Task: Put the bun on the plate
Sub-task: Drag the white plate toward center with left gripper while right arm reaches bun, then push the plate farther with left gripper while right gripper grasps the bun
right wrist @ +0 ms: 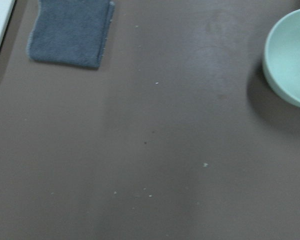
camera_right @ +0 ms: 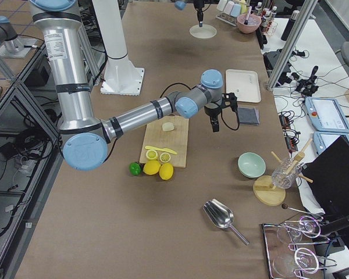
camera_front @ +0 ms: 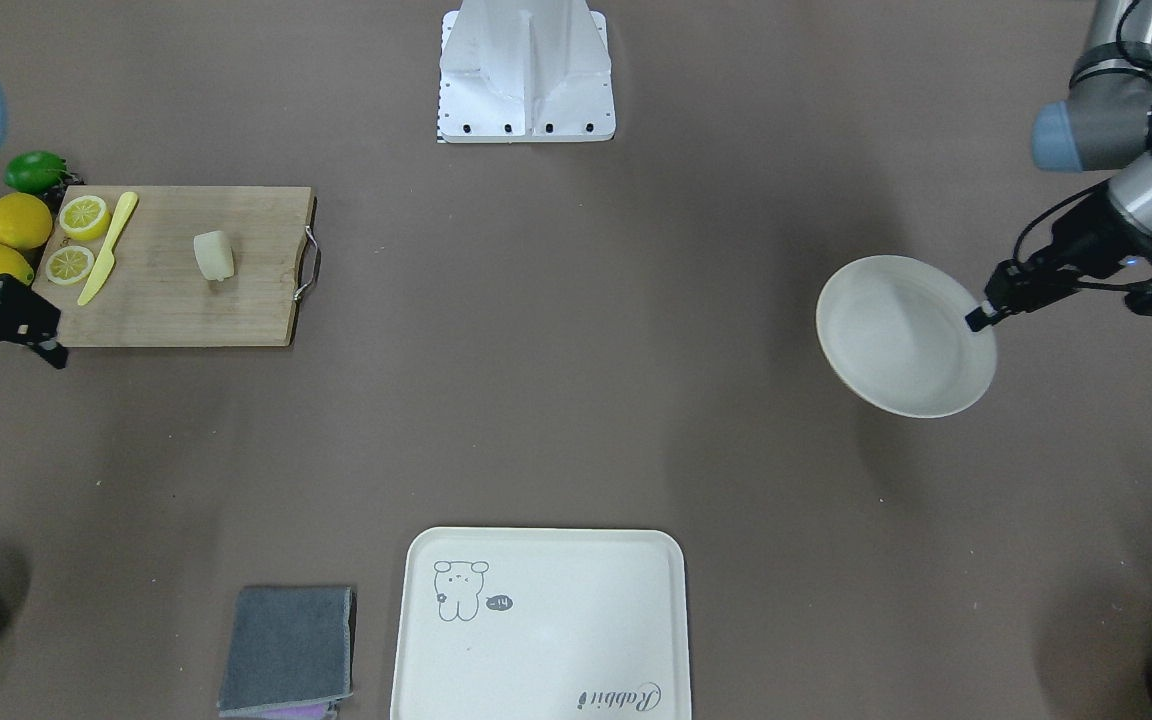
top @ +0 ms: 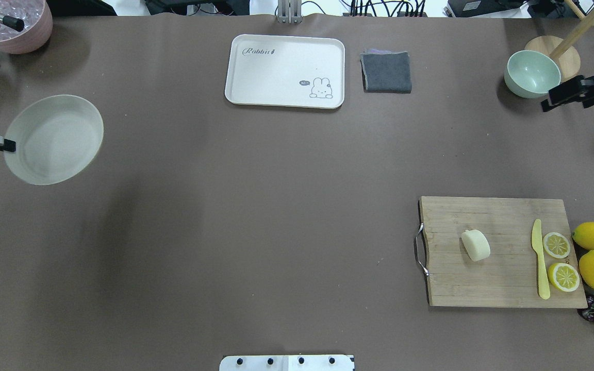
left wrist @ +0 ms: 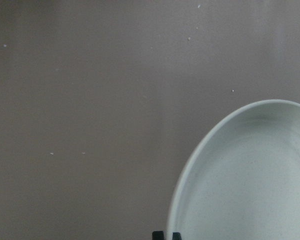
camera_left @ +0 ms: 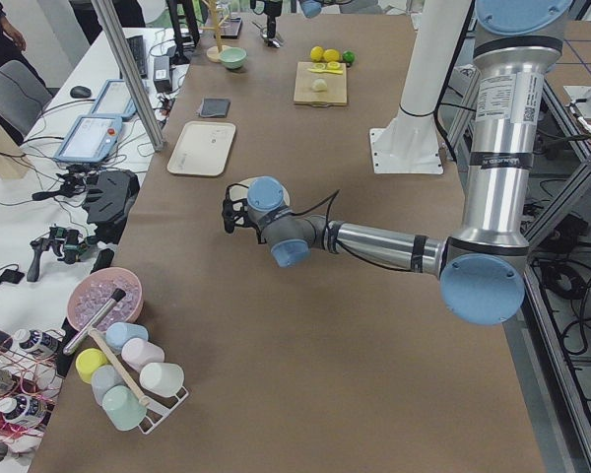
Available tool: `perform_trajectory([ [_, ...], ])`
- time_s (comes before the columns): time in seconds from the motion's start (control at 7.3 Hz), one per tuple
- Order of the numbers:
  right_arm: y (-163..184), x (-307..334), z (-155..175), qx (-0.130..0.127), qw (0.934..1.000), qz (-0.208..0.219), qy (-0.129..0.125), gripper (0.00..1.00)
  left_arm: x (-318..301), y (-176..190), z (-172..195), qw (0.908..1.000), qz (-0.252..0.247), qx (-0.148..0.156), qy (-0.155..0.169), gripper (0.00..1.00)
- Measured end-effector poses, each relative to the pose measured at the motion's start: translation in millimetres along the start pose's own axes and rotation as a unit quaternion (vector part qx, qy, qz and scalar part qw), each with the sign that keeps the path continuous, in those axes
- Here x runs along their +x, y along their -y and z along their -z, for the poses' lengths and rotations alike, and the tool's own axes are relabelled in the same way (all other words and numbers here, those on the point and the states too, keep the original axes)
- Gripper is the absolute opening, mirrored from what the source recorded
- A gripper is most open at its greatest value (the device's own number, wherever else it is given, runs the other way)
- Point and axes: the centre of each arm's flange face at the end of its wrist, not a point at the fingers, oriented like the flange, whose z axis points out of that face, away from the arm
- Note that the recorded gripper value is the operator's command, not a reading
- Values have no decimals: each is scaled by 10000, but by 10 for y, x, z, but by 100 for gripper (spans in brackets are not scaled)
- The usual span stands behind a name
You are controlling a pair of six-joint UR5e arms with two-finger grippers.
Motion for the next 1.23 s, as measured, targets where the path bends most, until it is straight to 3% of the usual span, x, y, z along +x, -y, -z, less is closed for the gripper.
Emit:
perform_trajectory([
  [0.41, -609, -555, -310, -292, 9987, 392, 105, 100, 1159, -400, -754, 9990, 385, 191, -131, 0],
  [0.68, -1131, -593, -555, -532, 9965, 643, 26, 100, 1963, -776, -1037, 9984, 462, 299, 110, 0],
  [1.23, -1786, -661, -946, -639, 9970, 408, -139, 100, 2903, -1744, -1640, 9963, 479, 462, 544, 0],
])
